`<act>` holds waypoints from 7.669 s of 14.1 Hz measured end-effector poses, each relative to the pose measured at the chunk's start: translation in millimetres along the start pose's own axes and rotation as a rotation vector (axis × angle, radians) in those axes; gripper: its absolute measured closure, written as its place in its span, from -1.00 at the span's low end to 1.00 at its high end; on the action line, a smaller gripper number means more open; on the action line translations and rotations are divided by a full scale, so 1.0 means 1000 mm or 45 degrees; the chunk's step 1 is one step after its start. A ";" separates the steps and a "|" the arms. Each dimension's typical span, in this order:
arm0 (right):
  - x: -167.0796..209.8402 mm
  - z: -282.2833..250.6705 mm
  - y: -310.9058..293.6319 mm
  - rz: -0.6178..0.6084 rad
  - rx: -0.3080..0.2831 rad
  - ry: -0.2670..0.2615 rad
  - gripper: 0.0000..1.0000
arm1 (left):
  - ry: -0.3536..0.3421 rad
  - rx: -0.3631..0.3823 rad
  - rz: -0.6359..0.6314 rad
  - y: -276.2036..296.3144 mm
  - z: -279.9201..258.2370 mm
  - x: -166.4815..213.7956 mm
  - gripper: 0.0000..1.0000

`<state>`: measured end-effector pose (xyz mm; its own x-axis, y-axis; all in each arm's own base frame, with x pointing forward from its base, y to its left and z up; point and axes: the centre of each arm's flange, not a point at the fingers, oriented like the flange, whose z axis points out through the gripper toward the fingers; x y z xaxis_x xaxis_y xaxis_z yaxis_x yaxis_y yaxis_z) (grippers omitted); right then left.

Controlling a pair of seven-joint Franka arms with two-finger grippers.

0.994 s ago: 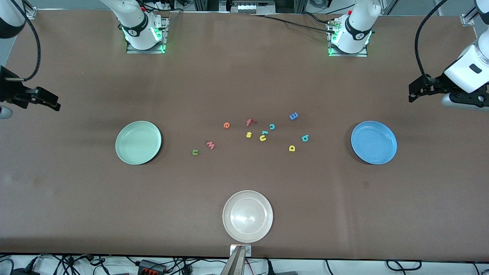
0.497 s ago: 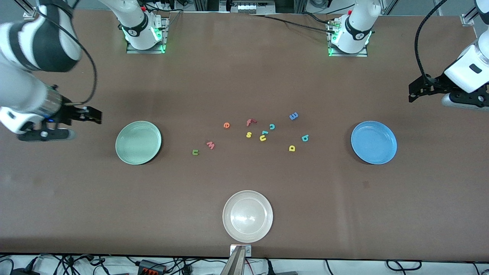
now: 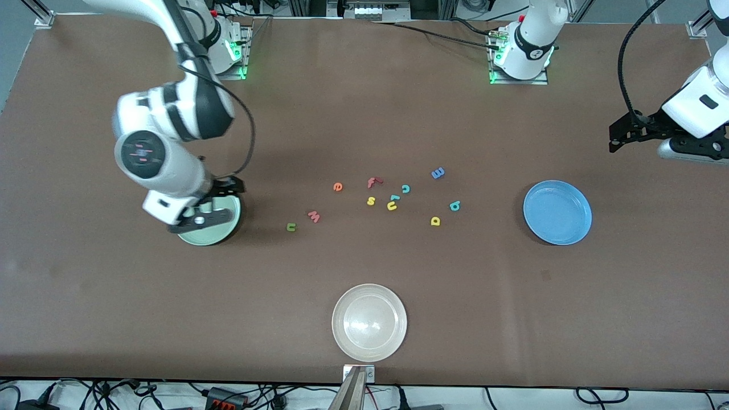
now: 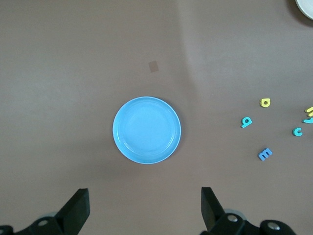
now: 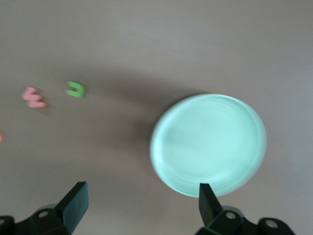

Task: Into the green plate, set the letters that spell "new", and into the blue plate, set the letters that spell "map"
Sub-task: 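Move the right gripper toward the green letter beside the green plate, then lower the right gripper and grasp the green letter, then lift the green letter with the right gripper while the left gripper grasps yellow, then place the green letter on the green plate while the left gripper places yellow, then reach the right gripper to the orange letter while the left gripper reaches teal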

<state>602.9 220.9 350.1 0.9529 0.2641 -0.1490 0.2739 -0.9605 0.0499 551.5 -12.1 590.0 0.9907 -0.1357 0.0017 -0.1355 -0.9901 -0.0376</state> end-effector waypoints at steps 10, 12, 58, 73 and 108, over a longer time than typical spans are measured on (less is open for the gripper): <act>0.041 0.126 -0.074 -0.022 0.072 0.134 -0.91 | 0.001 0.000 0.001 0.000 -0.001 0.000 -1.00; 0.044 0.138 -0.096 -0.058 0.067 0.164 -0.67 | 0.001 0.000 0.001 0.000 -0.001 0.000 -1.00; 0.006 0.114 0.102 0.140 0.065 -0.118 0.46 | -0.099 -0.066 -0.177 0.318 0.407 0.070 0.03; 0.000 0.076 0.061 0.020 0.063 0.087 -1.00 | -0.330 -0.026 -0.104 0.094 0.322 0.095 0.45; -0.015 0.166 -0.260 0.589 0.084 -0.005 0.00 | -0.146 -0.142 0.662 0.240 0.401 0.036 -1.00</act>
<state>495.4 452.3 175.5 0.9725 -0.1934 -0.1296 -0.1884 -0.9808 0.0493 557.2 -240.0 180.3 0.7864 -0.6099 -0.0979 -0.6017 -0.7922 0.1017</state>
